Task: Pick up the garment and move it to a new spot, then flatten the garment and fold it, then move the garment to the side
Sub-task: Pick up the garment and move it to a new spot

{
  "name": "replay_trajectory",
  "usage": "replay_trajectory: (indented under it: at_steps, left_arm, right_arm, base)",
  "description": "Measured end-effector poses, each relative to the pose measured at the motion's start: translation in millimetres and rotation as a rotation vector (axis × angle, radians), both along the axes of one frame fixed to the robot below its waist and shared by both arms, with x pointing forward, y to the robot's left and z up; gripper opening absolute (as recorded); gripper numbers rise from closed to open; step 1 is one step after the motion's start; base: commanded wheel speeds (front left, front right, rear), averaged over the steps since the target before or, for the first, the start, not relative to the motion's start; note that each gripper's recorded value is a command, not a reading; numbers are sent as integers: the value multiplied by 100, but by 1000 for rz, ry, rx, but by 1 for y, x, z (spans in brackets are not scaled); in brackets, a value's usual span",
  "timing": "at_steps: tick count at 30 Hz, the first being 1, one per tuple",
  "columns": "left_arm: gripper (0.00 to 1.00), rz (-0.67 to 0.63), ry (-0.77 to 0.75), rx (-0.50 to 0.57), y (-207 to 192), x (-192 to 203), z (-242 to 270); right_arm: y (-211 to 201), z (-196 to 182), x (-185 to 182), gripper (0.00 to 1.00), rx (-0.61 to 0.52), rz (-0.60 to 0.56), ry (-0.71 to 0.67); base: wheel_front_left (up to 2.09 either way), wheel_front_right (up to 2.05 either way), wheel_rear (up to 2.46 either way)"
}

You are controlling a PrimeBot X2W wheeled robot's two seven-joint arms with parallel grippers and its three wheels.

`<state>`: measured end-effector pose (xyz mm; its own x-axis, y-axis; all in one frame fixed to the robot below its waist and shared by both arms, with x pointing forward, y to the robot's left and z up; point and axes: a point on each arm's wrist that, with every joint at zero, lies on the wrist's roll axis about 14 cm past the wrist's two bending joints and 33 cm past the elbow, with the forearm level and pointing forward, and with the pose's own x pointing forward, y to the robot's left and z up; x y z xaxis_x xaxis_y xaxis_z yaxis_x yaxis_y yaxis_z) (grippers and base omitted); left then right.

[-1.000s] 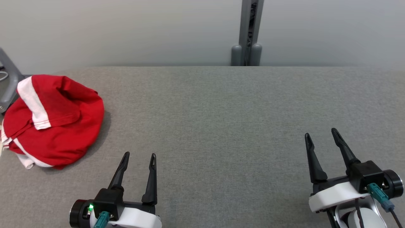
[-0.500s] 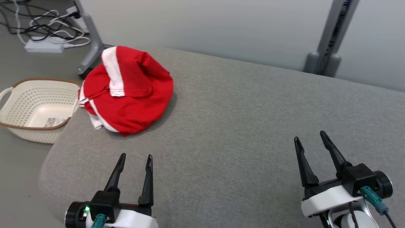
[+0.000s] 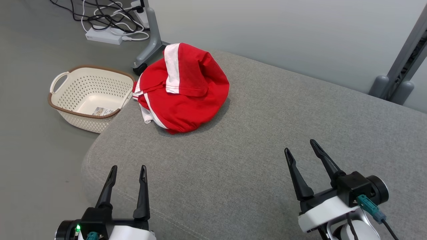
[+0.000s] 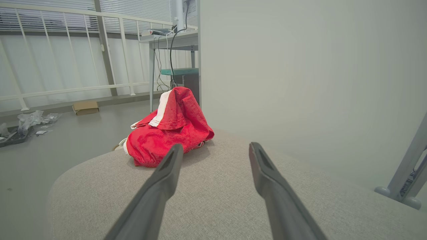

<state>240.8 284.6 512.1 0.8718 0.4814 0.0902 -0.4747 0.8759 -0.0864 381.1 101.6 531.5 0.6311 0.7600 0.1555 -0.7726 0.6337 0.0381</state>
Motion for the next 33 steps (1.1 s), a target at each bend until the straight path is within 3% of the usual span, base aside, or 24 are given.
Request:
replay_trajectory:
  at_steps: [33]
  left_arm:
    - [100,26,8,-33,7,6,-3]
  right_arm:
    - [1,-11,9,100,-29,-3,2]
  base:
    - [0,0,0]
